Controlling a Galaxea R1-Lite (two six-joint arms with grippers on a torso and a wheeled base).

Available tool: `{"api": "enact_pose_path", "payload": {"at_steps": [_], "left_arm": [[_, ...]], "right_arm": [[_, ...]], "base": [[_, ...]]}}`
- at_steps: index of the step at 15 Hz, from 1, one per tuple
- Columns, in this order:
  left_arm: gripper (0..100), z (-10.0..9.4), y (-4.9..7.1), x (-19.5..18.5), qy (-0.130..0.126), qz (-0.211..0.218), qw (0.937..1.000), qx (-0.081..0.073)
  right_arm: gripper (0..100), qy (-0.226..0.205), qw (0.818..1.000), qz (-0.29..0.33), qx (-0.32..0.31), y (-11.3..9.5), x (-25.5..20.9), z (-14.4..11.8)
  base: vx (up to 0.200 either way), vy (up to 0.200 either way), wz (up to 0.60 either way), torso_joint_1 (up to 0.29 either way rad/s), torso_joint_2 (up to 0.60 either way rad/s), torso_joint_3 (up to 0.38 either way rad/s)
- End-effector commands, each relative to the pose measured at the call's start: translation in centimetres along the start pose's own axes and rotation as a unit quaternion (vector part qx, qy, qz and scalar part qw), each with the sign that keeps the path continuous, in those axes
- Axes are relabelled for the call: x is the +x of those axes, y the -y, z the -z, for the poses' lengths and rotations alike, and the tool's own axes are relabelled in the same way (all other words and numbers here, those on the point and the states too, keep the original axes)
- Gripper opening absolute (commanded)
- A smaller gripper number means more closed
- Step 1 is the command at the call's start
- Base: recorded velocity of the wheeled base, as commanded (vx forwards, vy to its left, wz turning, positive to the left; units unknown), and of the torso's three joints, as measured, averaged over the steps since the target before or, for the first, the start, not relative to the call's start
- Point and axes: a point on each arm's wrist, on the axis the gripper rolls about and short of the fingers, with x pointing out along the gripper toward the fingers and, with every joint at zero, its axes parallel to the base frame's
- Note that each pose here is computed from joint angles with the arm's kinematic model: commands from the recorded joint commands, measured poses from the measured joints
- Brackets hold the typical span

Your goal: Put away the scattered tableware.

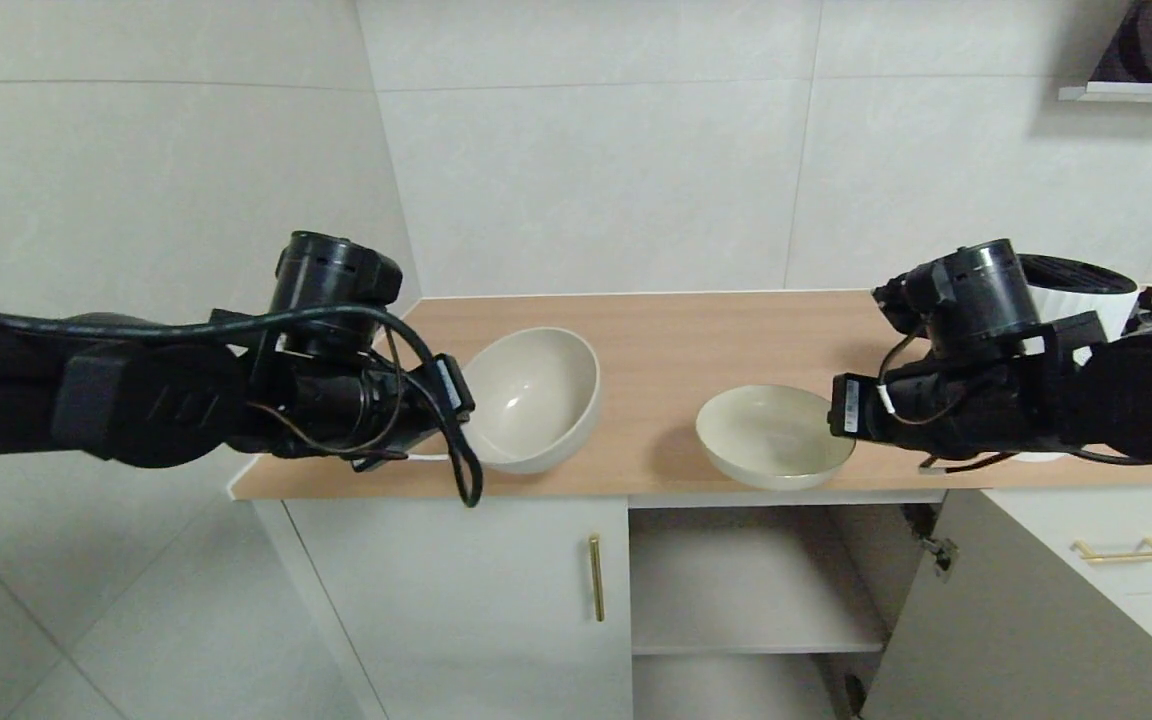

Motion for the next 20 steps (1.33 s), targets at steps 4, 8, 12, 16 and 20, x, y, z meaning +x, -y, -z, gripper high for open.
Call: {"api": "enact_pose_path", "payload": {"at_steps": [4, 8, 12, 16, 20], "left_arm": [[0, 2.7, -2.9, -5.5, -0.017, 0.011, 0.9984, 0.052], [0, 3.5, -2.9, -5.3, -0.041, 0.026, 0.9964, 0.07], [0, 3.8, -2.8, -5.0, -0.05, 0.029, 0.9956, 0.074], [0, 4.0, -2.8, -4.6, -0.057, 0.026, 0.9953, 0.074], [0, 4.0, -2.8, -4.4, -0.059, 0.025, 0.9952, 0.074]], "right_arm": [[0, -0.054, 0.996, -0.071, 0.003, 1.9, -5.1, 2.0], [0, -0.098, 0.993, -0.057, -0.033, 2.6, -3.5, 4.1], [0, -0.106, 0.992, -0.054, -0.035, 2.6, -3.0, 4.3], [0, -0.107, 0.992, -0.049, -0.035, 2.6, -2.8, 4.4], [0, -0.107, 0.993, -0.043, -0.036, 2.6, -2.3, 4.5]], "base": [[0.0, 0.0, 0.0, 0.0, 0.0, 0.0], [0.0, 0.0, 0.0, 0.0, 0.0, 0.0], [0.0, 0.0, 0.0, 0.0, 0.0, 0.0], [-0.05, 0.0, 0.0, 0.004, 0.0, 0.001], [0.0, 0.0, 0.0, 0.0, 0.0, 0.0]]}}
